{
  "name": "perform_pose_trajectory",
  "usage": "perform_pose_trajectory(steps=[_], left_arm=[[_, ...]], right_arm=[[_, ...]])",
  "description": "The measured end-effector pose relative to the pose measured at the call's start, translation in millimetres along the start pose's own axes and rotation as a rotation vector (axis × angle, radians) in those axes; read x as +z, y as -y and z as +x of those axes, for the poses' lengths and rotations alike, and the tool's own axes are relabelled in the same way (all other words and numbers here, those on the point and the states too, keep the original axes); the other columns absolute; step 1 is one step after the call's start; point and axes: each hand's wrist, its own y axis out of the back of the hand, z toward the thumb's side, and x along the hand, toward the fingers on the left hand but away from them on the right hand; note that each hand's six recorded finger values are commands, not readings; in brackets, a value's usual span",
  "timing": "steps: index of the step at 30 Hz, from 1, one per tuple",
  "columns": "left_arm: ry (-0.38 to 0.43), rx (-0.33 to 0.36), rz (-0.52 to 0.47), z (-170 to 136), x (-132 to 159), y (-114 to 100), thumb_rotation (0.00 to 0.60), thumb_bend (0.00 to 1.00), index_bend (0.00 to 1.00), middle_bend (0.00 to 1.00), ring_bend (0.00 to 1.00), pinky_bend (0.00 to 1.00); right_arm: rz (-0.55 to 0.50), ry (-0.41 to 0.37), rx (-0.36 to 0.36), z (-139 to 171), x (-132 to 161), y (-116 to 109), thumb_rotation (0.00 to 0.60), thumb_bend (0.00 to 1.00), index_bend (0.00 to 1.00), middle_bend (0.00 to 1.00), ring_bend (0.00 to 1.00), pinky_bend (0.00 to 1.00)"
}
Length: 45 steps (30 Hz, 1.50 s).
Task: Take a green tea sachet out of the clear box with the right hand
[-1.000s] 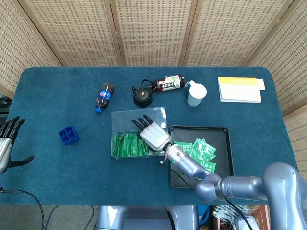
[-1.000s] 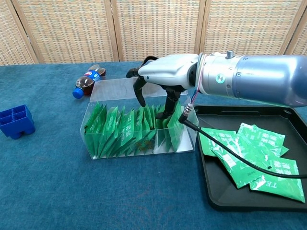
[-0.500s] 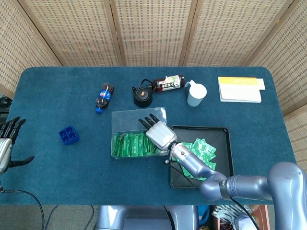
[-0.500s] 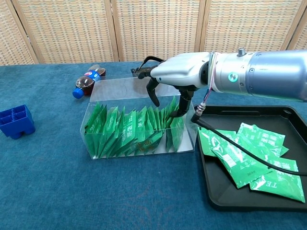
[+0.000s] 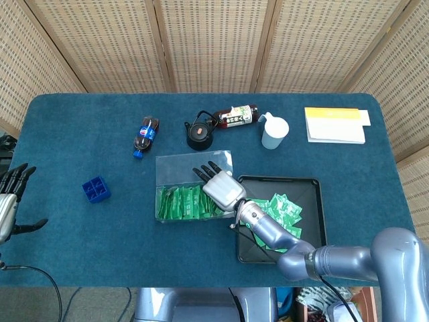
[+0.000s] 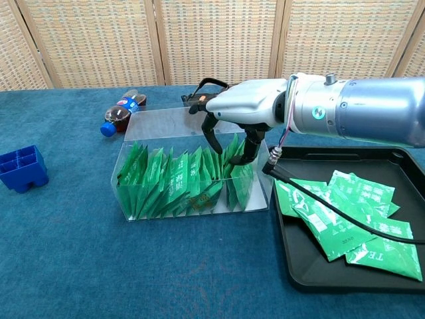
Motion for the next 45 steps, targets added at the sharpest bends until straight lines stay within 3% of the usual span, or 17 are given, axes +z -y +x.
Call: perform_pose_trajectory(steps=[34, 45], left_arm=[[0.0, -0.004, -0.006, 0.4, -1.4, -0.6, 0.6, 0.11, 0.0, 0.0, 0.0, 0.0], [-0.001, -0.004, -0.009, 0.9, -2.2, -0.9, 0.6, 0.11, 0.0, 0.0, 0.0, 0.0]], right_arm=[[-0.01, -0.001, -0.02, -7.5, 3.1, 9.3, 0.6, 0.56, 0.63, 0.08, 0.0, 0.0], [-0.019, -0.008, -0.052, -6.7, 5.6, 2.7, 0.6, 0.56, 0.65, 0.09, 0.0, 0.0]])
